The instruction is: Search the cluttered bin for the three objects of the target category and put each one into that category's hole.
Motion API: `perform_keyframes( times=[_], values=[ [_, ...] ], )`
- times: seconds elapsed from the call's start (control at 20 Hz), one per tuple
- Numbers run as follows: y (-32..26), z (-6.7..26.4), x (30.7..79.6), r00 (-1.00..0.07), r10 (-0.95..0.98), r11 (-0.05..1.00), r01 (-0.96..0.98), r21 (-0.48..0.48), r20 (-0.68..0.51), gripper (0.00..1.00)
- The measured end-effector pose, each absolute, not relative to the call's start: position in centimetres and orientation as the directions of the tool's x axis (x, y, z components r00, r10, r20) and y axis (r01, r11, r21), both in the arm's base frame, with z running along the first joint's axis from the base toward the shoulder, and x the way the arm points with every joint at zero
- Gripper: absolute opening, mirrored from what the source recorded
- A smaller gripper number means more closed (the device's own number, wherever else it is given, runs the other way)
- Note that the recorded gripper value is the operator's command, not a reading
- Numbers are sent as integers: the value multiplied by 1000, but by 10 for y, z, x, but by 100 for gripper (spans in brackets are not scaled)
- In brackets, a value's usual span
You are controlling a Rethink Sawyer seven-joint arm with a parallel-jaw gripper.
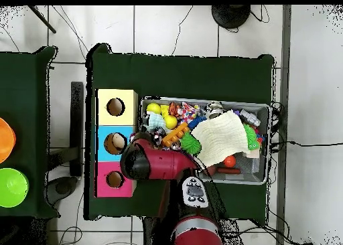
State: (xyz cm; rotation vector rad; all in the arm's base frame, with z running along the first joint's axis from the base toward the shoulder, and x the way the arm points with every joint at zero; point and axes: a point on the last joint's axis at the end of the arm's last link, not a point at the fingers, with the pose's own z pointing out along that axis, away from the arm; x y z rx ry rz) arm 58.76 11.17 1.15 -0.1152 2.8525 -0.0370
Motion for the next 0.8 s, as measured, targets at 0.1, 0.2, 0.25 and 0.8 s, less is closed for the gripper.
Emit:
perform_keyframes(
  times=[0.1,0.2,0.25,0.8],
  values=[
    [111,11,588,-957,-84,996,-78,-32,-279,100],
    [111,11,589,-957,-85,996,-80,-30,-278,100],
    [111,11,589,-957,-85,996,-80,-30,-278,100],
    [112,11,590,-956,-90,996,-84,-33,-280,100]
  ],
)
